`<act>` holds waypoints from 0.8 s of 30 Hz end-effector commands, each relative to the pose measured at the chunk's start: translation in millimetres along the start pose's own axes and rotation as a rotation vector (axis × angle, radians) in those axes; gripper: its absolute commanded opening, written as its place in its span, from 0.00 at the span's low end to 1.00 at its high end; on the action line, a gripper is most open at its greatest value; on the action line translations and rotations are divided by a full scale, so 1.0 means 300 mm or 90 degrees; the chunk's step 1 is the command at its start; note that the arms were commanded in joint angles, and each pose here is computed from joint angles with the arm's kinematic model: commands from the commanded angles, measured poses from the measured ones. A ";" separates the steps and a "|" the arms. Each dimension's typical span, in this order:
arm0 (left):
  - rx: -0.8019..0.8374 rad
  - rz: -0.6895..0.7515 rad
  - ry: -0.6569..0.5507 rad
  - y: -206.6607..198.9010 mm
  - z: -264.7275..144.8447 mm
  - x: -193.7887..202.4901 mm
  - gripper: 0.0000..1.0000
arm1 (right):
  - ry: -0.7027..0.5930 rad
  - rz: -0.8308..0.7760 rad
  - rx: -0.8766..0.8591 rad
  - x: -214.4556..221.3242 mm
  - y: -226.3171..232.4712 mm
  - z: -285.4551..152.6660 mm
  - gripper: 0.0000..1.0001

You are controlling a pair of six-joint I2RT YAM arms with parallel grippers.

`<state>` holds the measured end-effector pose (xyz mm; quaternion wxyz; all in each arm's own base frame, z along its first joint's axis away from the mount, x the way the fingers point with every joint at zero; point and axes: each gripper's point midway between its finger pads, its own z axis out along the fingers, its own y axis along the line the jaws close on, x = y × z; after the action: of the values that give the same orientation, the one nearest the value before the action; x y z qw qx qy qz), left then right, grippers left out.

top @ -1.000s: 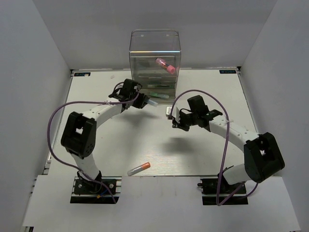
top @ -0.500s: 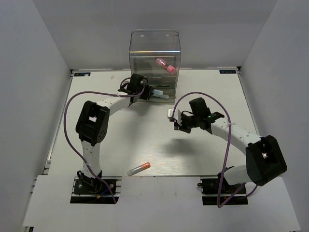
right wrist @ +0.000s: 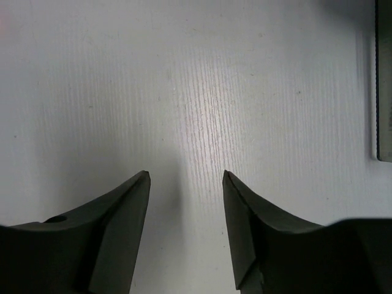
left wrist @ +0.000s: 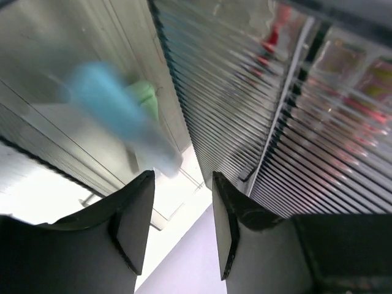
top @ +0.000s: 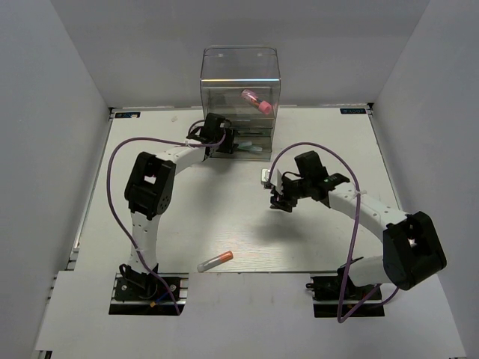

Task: Sort the stationery into containers
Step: Place the pen in the drawer, then move the pen to the corner of the board.

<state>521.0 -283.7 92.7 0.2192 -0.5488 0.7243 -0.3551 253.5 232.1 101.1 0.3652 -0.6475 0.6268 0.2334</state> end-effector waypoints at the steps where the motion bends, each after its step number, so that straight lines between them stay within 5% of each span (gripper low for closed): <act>1: 0.062 0.004 0.023 -0.134 -0.078 0.021 0.53 | -0.028 -0.005 -0.032 -0.027 0.042 -0.016 0.58; 9: 0.102 0.076 0.080 -0.179 -0.238 0.073 0.55 | -0.060 -0.041 -0.142 -0.043 0.145 -0.007 0.69; 13: 0.082 0.158 0.092 -0.075 -0.350 0.069 0.55 | -0.107 -0.082 -0.205 -0.080 0.209 0.003 0.90; 16: 0.070 0.217 0.070 0.020 -0.473 0.028 0.57 | -0.118 -0.100 -0.254 -0.099 0.280 0.030 0.90; 24: 0.125 0.368 -0.047 0.218 -0.785 -0.121 0.94 | -0.096 -0.181 -0.347 -0.138 0.449 0.152 0.90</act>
<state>344.7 -206.6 195.5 0.3352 -0.3392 0.7971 -0.3704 135.4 280.3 77.1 0.2531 -0.7657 0.4519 0.3812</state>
